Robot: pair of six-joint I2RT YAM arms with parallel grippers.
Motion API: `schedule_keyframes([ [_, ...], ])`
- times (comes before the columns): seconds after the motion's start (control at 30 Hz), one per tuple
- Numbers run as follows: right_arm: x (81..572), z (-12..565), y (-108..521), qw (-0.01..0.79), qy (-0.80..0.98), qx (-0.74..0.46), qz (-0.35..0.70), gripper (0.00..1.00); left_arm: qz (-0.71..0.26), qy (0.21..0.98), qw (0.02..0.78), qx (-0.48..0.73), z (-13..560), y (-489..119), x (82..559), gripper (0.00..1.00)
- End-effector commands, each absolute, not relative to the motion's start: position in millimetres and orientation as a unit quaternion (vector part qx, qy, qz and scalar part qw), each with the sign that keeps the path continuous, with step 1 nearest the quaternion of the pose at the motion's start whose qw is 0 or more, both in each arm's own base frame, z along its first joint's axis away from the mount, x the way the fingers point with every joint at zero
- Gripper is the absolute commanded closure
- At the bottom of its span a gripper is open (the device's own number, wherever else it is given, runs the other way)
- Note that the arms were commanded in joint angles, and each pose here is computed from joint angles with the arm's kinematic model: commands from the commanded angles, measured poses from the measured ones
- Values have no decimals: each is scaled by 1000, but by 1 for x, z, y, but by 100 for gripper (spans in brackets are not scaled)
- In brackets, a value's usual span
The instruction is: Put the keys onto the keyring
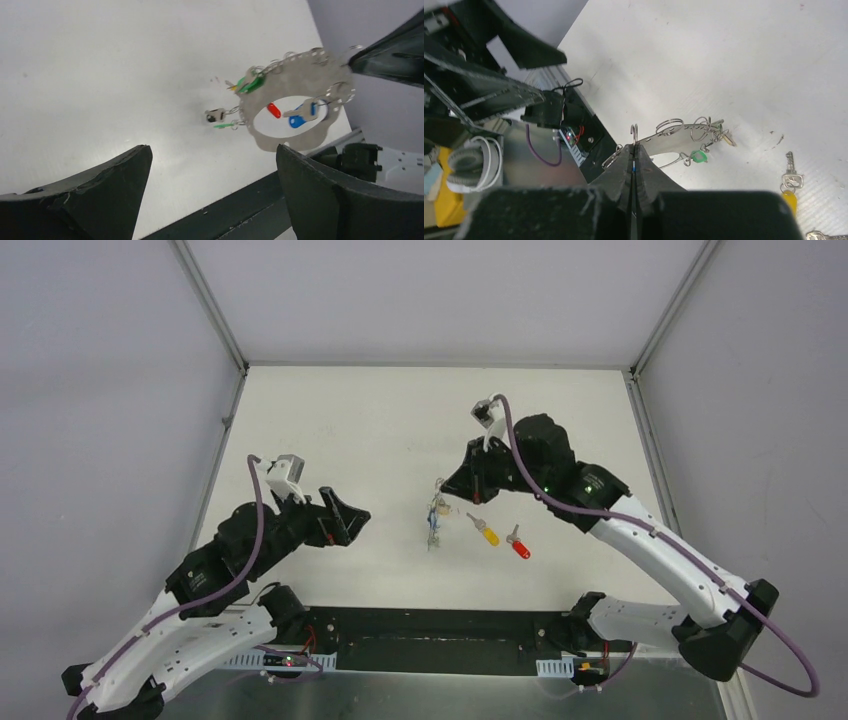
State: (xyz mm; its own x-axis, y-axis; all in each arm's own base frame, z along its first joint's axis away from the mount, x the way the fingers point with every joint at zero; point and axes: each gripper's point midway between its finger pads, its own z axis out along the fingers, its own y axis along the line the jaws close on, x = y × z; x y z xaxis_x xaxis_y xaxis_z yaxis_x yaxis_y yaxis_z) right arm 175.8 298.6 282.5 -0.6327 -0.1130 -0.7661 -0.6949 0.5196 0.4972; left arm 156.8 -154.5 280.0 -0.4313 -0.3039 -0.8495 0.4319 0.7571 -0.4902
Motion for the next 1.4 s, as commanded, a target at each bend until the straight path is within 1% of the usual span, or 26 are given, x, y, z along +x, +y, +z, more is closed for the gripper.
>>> schedule_keyframes([
  [0.0,205,320,292,333,816,-169,441,100,-288,838,460,-58,249,-134,156,1],
  [0.13,232,321,280,310,824,-119,459,100,-271,864,421,-51,234,-140,151,1],
  [0.27,263,320,255,306,833,-63,457,100,-261,881,392,-44,217,-148,150,1],
  [0.37,283,312,233,300,851,-11,432,100,-241,895,373,-35,205,-153,153,1],
  [0.5,305,306,209,325,871,16,367,100,-214,912,347,-34,189,-164,161,1],
  [0.67,330,296,178,357,888,25,288,100,-237,910,339,7,184,-200,177,1],
  [0.8,338,282,158,368,899,24,236,100,-279,893,352,17,184,-233,196,5],
  [1.0,336,256,134,359,911,36,201,100,-343,852,393,44,189,-279,225,8],
  [1.13,335,230,120,336,917,60,204,100,-348,854,382,59,178,-305,240,12],
  [1.27,340,212,111,318,917,85,225,100,-352,871,338,58,161,-334,248,14],
  [1.3,342,209,108,313,917,91,228,100,-352,875,327,54,155,-341,250,16],
  [1.37,346,204,100,309,917,104,229,100,-347,885,306,48,143,-357,252,23],
])
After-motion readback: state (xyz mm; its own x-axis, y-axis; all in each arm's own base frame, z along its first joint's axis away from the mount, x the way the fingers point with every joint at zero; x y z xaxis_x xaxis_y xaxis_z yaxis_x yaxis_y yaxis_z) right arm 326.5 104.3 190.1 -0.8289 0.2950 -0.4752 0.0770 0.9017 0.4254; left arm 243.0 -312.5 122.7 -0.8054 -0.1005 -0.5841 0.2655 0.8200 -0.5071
